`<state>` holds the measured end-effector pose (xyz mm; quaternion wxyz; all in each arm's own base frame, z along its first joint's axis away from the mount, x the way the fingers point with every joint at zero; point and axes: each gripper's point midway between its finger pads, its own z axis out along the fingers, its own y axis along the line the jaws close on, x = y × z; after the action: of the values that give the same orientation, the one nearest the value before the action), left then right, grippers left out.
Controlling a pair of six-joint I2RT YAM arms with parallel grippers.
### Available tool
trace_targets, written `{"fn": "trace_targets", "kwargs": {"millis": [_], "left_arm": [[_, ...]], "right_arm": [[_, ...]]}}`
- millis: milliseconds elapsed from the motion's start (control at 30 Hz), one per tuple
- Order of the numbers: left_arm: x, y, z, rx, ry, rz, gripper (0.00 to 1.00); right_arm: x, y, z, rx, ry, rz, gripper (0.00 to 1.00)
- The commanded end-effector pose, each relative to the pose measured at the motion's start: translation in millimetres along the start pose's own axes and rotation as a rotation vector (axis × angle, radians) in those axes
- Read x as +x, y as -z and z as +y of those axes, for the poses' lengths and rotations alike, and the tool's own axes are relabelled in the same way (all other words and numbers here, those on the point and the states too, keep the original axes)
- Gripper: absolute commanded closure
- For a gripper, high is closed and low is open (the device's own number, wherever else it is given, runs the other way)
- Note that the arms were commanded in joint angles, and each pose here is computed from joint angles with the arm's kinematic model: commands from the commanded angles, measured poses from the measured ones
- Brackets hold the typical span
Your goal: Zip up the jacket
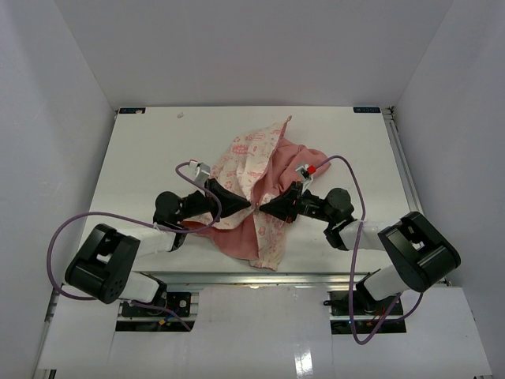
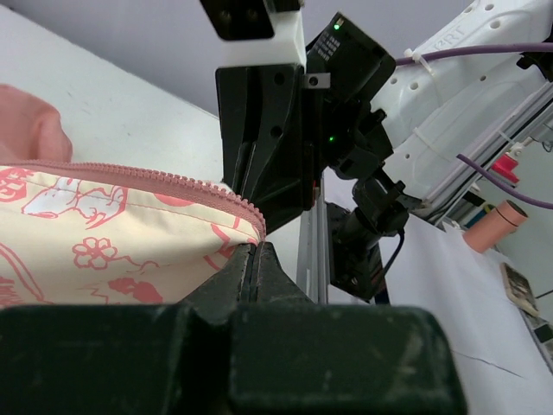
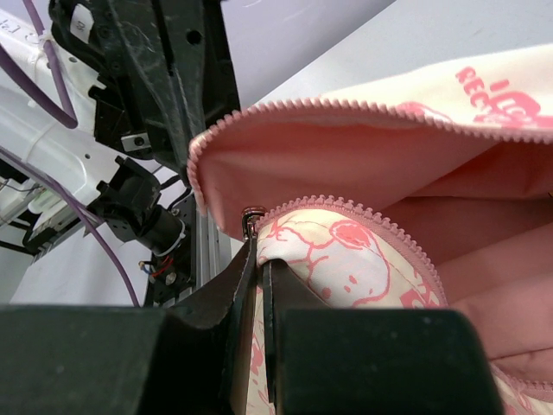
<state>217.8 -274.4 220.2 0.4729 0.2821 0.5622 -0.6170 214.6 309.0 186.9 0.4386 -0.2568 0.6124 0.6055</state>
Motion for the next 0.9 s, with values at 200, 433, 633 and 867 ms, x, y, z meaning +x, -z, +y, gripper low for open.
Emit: {"fn": "trace_targets", "kwargs": {"millis": [200,433,633,867], "left_arm": [[-27.2,-3.6,-6.3,-0.026,-0.151,-0.063,1.00],[-22.3,-3.4,-3.4,-0.034,-0.148,-0.037,1.00],[-19.5,-4.2,-3.6,-0.021,-0.141,-0.021,1.00],[-15.0,-4.9,-7.7,0.015,-0.114,-0.006,1.00]], "right_arm": [[-72.1,2.7,67.0,-0.274,0.342,-0.278,0.92],[-73.6,8.7,78.4,-0.303,0.373,-0.284,0.92],[-75.2,15.1,90.3,-0.328,0.405,-0.289,0.92],[-76.7,15.4,93.4,-0.339,0.411,-0.289,0.92]]}}
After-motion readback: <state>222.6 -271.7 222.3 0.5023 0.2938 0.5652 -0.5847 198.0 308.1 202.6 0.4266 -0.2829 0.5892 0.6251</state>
